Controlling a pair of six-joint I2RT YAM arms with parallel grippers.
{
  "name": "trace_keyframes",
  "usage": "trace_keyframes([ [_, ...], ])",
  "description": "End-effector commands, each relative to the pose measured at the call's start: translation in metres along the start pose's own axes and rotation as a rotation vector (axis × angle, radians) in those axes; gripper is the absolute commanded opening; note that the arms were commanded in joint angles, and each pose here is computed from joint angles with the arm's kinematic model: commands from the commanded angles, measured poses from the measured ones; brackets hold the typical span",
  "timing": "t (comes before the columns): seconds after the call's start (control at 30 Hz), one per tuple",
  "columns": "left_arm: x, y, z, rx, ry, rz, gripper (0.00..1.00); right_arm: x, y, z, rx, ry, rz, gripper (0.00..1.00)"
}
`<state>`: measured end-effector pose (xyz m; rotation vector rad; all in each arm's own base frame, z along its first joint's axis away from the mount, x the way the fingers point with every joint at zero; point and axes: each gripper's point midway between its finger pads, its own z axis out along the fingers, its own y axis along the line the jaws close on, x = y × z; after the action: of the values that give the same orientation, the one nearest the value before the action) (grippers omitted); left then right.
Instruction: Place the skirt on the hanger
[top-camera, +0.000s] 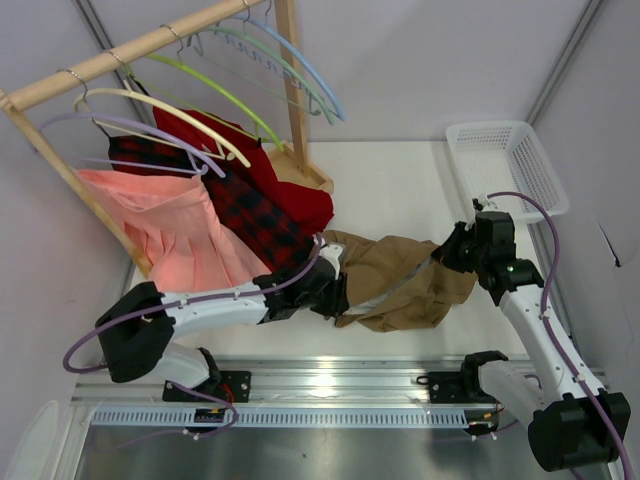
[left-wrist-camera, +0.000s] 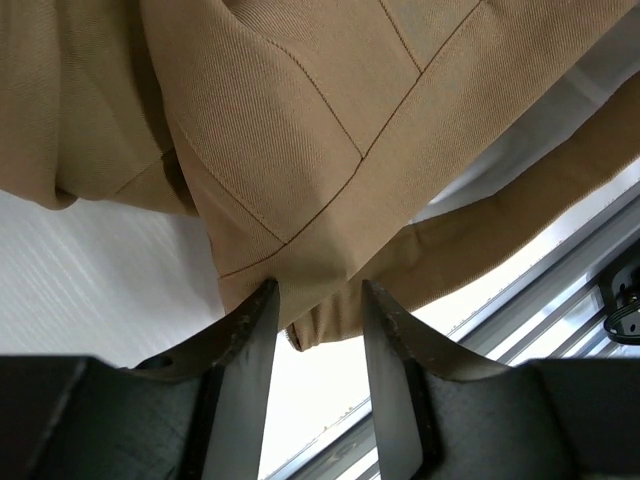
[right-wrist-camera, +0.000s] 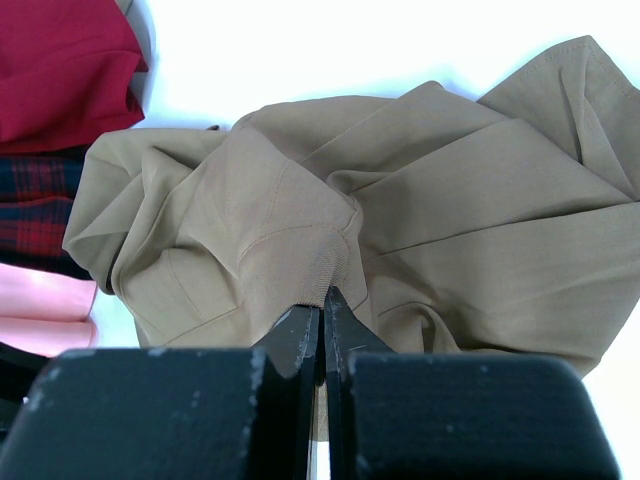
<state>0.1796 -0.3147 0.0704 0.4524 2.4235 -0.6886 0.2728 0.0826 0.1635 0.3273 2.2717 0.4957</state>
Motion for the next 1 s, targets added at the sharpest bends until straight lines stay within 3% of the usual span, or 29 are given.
trace_keyframes([
  [0.0, -0.005, -0.009, 0.006, 0.04, -0.01, -0.022, 0.43, -0.009, 0.003, -0.001, -0.015, -0.034, -0.008, 0.0],
  [0.47, -0.001, -0.048, -0.011, 0.086, 0.008, 0.116, 0.4, -0.007, 0.002, 0.002, -0.008, -0.022, 0.0, 0.0],
  [0.63, 0.01, -0.025, 0.01, -0.011, 0.051, 0.135, 0.37, -0.009, 0.007, 0.001, -0.026, -0.018, 0.004, 0.0],
  [0.97, 0.002, -0.02, 0.022, -0.019, 0.044, 0.11, 0.38, -0.008, 0.003, -0.006, -0.006, -0.034, 0.002, 0.0],
])
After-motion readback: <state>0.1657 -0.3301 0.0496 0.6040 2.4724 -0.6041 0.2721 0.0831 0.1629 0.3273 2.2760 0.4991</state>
